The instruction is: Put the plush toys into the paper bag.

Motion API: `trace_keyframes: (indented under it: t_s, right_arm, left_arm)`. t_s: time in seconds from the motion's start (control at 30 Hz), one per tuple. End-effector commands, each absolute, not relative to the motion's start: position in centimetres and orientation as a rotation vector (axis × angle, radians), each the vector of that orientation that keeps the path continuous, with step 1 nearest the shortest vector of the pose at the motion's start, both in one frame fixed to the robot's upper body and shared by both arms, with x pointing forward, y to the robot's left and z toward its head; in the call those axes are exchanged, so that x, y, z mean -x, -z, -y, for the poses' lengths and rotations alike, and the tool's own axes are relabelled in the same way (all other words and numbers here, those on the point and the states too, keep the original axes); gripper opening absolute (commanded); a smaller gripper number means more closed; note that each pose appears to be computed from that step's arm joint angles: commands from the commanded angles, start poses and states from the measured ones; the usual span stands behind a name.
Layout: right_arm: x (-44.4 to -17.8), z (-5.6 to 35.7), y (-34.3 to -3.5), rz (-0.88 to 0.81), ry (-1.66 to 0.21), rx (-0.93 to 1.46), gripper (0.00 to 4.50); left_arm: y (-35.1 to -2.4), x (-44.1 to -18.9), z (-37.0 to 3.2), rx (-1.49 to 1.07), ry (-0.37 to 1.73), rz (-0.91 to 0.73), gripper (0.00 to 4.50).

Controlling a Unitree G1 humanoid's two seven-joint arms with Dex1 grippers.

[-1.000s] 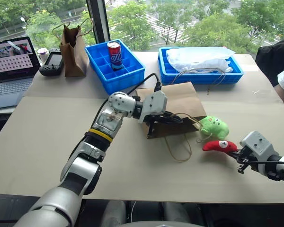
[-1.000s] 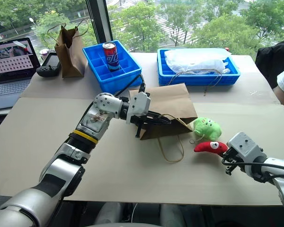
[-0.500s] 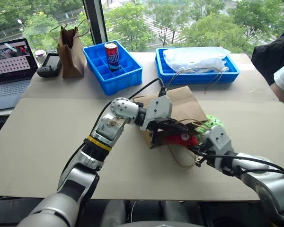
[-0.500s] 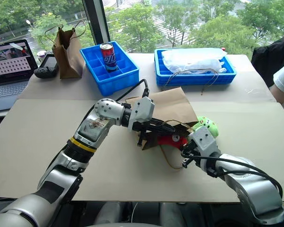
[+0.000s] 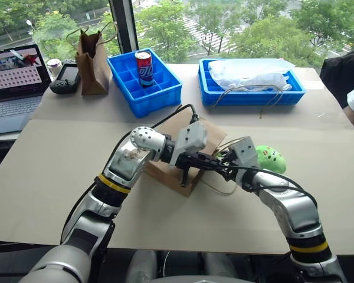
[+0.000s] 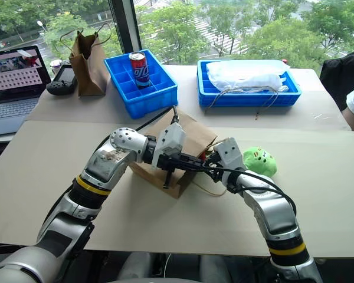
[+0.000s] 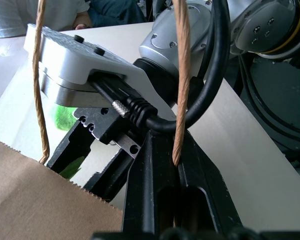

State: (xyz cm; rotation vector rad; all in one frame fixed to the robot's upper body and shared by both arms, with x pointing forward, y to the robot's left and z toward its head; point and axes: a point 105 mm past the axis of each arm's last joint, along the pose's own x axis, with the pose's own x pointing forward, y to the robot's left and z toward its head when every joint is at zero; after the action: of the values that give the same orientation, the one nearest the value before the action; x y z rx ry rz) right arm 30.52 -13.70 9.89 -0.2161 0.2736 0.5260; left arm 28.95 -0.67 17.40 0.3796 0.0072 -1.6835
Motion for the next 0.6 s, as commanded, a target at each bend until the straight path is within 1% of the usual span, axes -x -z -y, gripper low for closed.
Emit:
trace_keyframes:
  t_s: [0.03,0.07,0.2,0.27,0.33,0.4,0.47,0.6]
  right_arm:
    - [-27.8,15.4,-11.6,-0.242,-0.547,0.202,4.12]
    - [-27.1,15.6,-11.8,-0.249,-0.556,0.197,4.42]
    - [-25.8,18.1,-13.2,-0.261,-0.509,0.275,4.42]
    - [-26.0,20.1,-14.4,-0.261,-0.449,0.332,4.42]
    - [-26.9,22.6,-15.2,-0.269,-0.347,0.380,4.42]
    - [-27.8,24.2,-15.5,-0.278,-0.297,0.414,4.42]
    - [-29.3,25.6,-14.6,-0.301,-0.247,0.414,4.42]
    - [-31.1,26.3,-12.0,-0.373,-0.223,0.371,4.42]
  left_arm:
    - [-18.9,-30.2,0.1,-0.407,1.638,0.050,0.00]
    - [-19.0,-30.4,0.0,-0.403,1.628,0.052,0.00]
    - [-19.1,-30.9,-0.1,-0.399,1.607,0.058,0.00]
    - [-19.1,-31.1,-0.1,-0.396,1.599,0.057,0.00]
    - [-19.1,-31.2,-0.1,-0.394,1.594,0.059,0.00]
    - [-19.2,-31.2,0.0,-0.392,1.594,0.061,0.00]
    - [-19.3,-31.3,0.2,-0.390,1.591,0.068,0.00]
    - [-19.7,-31.7,0.3,-0.395,1.578,0.080,0.00]
